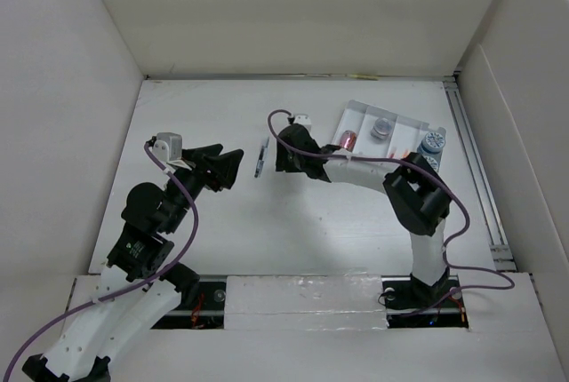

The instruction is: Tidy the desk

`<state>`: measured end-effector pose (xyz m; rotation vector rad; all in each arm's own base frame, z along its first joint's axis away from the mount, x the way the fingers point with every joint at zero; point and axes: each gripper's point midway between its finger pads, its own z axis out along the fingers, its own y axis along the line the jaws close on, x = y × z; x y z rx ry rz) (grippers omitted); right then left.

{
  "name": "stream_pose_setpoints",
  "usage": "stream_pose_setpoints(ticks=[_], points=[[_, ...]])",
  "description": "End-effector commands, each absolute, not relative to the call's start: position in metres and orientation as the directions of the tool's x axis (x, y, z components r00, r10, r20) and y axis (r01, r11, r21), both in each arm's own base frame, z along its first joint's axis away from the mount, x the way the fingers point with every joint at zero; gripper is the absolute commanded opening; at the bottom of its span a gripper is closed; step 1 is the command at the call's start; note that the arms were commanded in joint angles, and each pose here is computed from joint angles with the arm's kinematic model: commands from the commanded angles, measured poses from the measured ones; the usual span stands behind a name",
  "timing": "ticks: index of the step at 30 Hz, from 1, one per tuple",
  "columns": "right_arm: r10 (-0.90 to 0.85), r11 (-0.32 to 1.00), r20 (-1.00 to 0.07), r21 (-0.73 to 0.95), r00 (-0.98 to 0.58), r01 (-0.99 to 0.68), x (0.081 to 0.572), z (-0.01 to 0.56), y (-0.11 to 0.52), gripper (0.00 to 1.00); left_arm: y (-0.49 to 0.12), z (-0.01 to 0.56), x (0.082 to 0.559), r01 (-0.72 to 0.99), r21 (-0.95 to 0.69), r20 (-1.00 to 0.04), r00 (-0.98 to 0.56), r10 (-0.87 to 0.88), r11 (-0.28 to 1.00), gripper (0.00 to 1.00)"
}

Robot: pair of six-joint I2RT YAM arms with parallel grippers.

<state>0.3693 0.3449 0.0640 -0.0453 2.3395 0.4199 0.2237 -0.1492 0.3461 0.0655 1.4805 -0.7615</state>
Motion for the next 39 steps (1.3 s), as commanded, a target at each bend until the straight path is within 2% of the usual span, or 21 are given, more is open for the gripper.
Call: stream_pose_setpoints(ticks=[1,4,6,8,14,30,39], points=[[0.091,0.936,-0.743,0.291,-0.663,-0.197,0.409,0.084,0.369,0.52,-0.152,0.359,0.222,0.525,-0.404,-0.896,-0.060,-0.441,0.749,0.58],[0.073,0.947,-0.754,0.258,-0.653,-0.193,0.424,0.081,0.376,0.51,-0.151,0.360,0.221,0.526,-0.403,-0.895,-0.056,-0.443,0.748,0.58],[0.067,0.949,-0.770,0.245,-0.634,-0.198,0.437,0.091,0.384,0.46,-0.151,0.360,0.221,0.522,-0.404,-0.895,-0.056,-0.443,0.751,0.58],[0.039,0.955,-0.761,0.219,-0.648,-0.200,0.443,0.077,0.389,0.43,-0.152,0.358,0.222,0.521,-0.404,-0.896,-0.061,-0.440,0.751,0.58],[0.014,0.955,-0.759,0.203,-0.651,-0.216,0.458,0.072,0.404,0.38,-0.152,0.359,0.222,0.521,-0.403,-0.897,-0.060,-0.439,0.752,0.58],[-0.003,0.961,-0.725,0.189,-0.688,-0.204,0.453,0.045,0.402,0.35,-0.151,0.360,0.221,0.526,-0.402,-0.896,-0.056,-0.442,0.749,0.58],[0.023,0.970,-0.731,0.181,-0.682,-0.162,0.449,0.052,0.390,0.35,-0.149,0.362,0.220,0.526,-0.401,-0.894,-0.047,-0.445,0.750,0.58]])
